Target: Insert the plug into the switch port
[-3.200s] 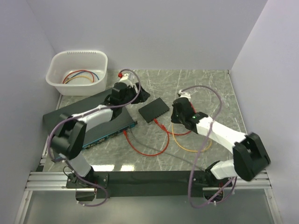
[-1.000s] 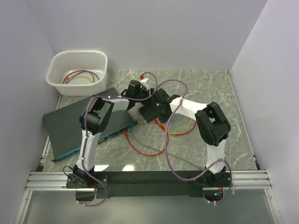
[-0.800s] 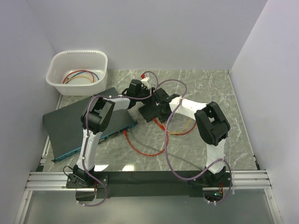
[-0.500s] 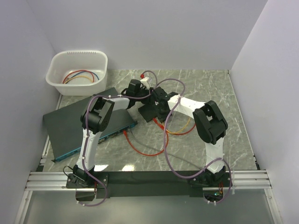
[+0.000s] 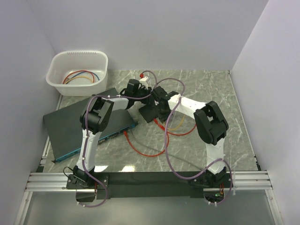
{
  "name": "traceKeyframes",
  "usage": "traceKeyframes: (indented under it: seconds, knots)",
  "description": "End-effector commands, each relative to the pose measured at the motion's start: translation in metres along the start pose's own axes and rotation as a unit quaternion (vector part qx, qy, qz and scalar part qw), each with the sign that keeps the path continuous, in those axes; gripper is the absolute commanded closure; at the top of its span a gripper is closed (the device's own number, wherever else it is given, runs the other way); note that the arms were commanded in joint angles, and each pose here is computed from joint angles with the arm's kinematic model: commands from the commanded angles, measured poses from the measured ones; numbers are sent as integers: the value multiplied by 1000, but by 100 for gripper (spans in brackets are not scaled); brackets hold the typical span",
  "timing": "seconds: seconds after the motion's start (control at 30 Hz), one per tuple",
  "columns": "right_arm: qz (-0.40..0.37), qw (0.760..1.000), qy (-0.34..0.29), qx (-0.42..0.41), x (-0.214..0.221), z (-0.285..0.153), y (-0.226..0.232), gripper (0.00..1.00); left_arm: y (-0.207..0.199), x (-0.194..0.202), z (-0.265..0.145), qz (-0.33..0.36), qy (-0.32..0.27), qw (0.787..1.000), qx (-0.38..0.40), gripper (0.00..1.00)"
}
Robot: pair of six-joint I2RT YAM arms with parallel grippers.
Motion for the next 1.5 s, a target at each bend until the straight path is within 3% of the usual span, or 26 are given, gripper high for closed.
traceKeyframes:
  seconds: [0.0, 0.53, 0.73, 1.17, 1.47]
  knots:
    - [3, 989, -136, -59, -59, -24, 26, 100, -28, 42, 0, -19, 68, 995, 69, 69]
    - [-15, 959, -274, -65, -84, -51, 24, 100, -34, 57, -1, -12, 85, 991, 104, 77]
    - [-41, 951, -290, -93, -82, -52, 36, 100, -37, 59, -1, -10, 87, 989, 119, 79]
    - [-27, 964, -259, -54, -75, -3, 33, 100, -39, 63, -1, -11, 93, 988, 126, 79]
    - [-12, 962, -271, -38, -81, -1, 30, 100, -39, 72, -1, -14, 106, 986, 131, 81]
Point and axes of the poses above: each gripper's point midway between its finger pads, its own z axis out along the fingers, its own y axis along the line the jaws close on, x = y × z, the point moved 5 cm from there along -z, back along the fingers, and after that the axes turned 15 degrees about z, right-handed, at the moved point
